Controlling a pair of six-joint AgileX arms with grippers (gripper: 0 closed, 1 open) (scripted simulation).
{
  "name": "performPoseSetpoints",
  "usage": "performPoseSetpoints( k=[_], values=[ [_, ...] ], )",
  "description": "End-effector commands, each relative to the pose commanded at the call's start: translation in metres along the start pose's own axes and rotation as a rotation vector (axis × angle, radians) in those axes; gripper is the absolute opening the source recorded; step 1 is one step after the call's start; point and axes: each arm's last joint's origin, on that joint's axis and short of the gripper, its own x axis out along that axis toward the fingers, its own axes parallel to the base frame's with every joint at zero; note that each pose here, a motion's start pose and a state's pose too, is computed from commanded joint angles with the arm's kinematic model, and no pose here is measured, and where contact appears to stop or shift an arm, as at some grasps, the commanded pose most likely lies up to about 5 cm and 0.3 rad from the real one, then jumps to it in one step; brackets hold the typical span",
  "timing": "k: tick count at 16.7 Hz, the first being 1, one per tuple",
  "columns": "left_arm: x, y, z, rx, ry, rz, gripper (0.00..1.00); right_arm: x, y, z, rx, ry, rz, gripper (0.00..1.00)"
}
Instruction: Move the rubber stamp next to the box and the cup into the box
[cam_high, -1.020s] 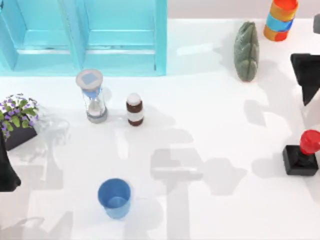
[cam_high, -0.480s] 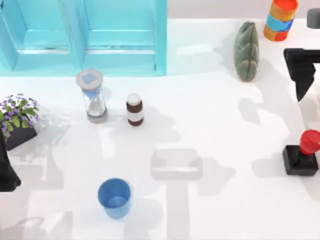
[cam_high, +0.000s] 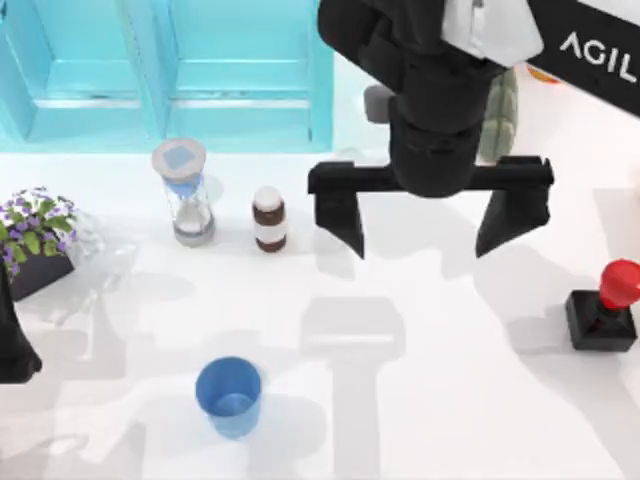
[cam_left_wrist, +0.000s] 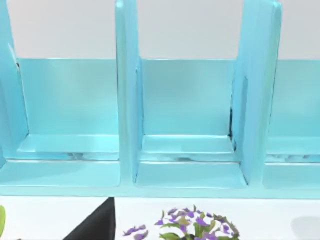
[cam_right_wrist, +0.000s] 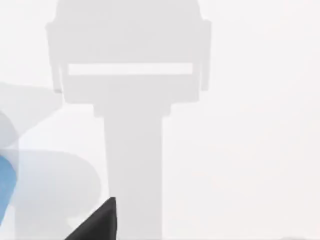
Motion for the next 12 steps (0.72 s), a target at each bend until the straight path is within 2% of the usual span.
performPoseSetpoints(
  k=[3, 5, 7, 12],
  values=[
    [0.0, 0.0, 0.0, 0.0, 0.0, 0.0, 1.0, 0.022, 0.074, -0.04, 0.001, -0.006, 0.0, 1.0],
    [0.0, 0.0, 0.0, 0.0, 0.0, 0.0, 1.0, 0.033, 0.105, -0.064, 0.0, -0.016, 0.009, 1.0],
    [0.0, 0.0, 0.0, 0.0, 0.0, 0.0, 1.0, 0.038, 0.121, -0.077, 0.0, -0.023, 0.018, 1.0],
    [0.0, 0.0, 0.0, 0.0, 0.0, 0.0, 1.0, 0.039, 0.122, -0.079, 0.001, -0.022, 0.018, 1.0]
  ],
)
